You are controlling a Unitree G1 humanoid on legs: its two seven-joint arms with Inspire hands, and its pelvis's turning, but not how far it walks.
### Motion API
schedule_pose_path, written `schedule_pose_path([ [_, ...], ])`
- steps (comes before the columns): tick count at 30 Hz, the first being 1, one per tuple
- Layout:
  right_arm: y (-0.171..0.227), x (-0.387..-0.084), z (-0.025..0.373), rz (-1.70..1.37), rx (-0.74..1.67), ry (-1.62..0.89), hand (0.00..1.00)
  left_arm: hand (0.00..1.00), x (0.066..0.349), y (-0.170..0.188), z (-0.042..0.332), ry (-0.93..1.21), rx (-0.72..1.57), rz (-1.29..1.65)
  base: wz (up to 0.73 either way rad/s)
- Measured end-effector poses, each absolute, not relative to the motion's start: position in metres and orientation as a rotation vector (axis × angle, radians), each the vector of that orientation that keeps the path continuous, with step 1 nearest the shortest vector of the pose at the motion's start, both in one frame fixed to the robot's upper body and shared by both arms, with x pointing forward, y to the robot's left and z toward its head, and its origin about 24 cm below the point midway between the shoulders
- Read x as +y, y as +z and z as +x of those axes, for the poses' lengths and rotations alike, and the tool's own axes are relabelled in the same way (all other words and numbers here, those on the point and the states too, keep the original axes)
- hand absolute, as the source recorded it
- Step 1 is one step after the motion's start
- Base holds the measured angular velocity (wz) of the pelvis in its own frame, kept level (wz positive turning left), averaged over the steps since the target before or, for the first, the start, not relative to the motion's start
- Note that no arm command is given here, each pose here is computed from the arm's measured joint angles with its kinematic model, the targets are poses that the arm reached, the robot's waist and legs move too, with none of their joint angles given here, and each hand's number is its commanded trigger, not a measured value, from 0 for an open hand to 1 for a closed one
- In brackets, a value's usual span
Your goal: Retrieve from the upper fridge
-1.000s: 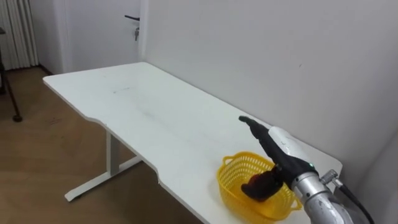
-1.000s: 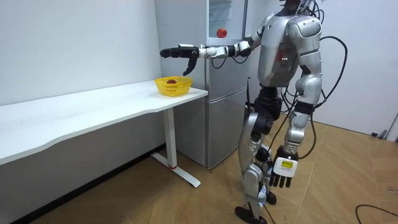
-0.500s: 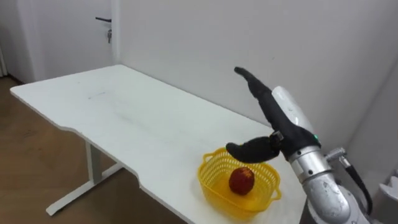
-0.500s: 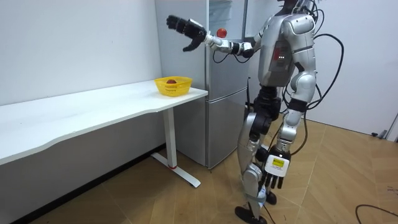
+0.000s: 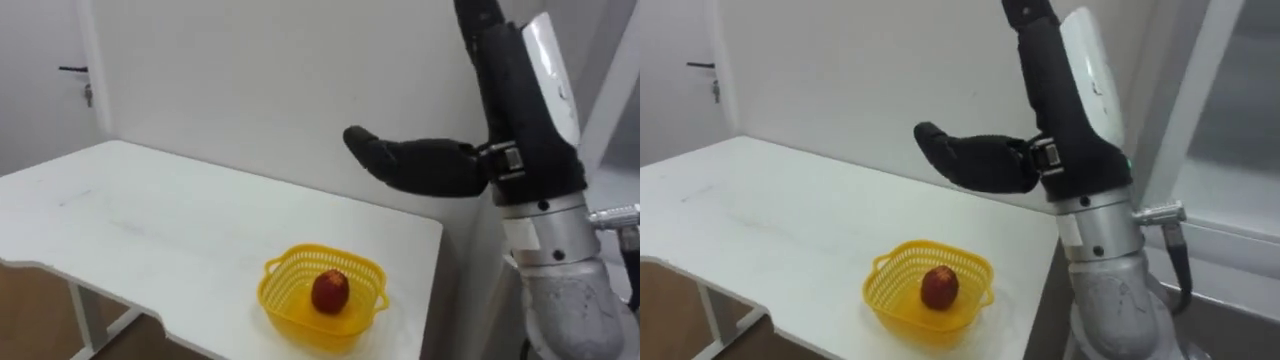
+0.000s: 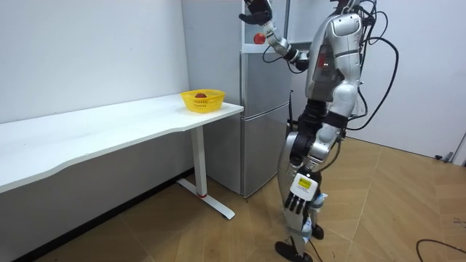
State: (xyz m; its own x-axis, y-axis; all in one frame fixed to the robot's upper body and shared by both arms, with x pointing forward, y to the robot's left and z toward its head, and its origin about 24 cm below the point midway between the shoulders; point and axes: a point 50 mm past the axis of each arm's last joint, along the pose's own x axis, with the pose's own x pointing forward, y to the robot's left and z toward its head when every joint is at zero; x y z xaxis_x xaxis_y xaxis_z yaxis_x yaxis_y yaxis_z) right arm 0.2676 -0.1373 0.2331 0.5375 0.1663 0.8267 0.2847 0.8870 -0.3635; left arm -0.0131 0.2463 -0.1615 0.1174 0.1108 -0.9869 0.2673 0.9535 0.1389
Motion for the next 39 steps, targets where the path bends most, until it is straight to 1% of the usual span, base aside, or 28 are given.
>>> schedule_pose_path([
  [4, 0.237, -0.152, 0.258, -0.471, -1.037, -0.156, 0.0, 0.0, 0.246, -0.162, -0.013, -0.108, 1.458, 0.308, -0.08],
  [7, 0.247, -0.167, 0.249, -0.441, -1.103, -0.264, 0.0, 0.0, 0.246, -0.164, -0.012, -0.106, 1.467, 0.308, -0.19],
  [13, 0.254, -0.178, 0.243, -0.398, -1.161, -0.354, 0.0, 0.0, 0.247, -0.165, -0.011, -0.11, 1.474, 0.302, -0.04],
  [23, 0.266, -0.205, 0.237, -0.389, -1.181, -0.481, 0.0, 0.0, 0.248, -0.164, -0.008, -0.102, 1.468, 0.286, -0.04],
  [28, 0.262, -0.218, 0.245, -0.417, -1.117, -0.536, 0.0, 0.0, 0.246, -0.165, -0.011, -0.102, 1.479, 0.282, -0.03],
  [34, 0.241, -0.238, 0.266, -0.42, -0.945, -0.574, 0.0, 0.0, 0.247, -0.165, -0.01, -0.107, 1.476, 0.284, 0.0],
  [39, 0.238, -0.253, 0.269, -0.443, -0.894, -0.627, 0.0, 0.0, 0.246, -0.164, -0.017, -0.119, 1.491, 0.264, 0.0],
])
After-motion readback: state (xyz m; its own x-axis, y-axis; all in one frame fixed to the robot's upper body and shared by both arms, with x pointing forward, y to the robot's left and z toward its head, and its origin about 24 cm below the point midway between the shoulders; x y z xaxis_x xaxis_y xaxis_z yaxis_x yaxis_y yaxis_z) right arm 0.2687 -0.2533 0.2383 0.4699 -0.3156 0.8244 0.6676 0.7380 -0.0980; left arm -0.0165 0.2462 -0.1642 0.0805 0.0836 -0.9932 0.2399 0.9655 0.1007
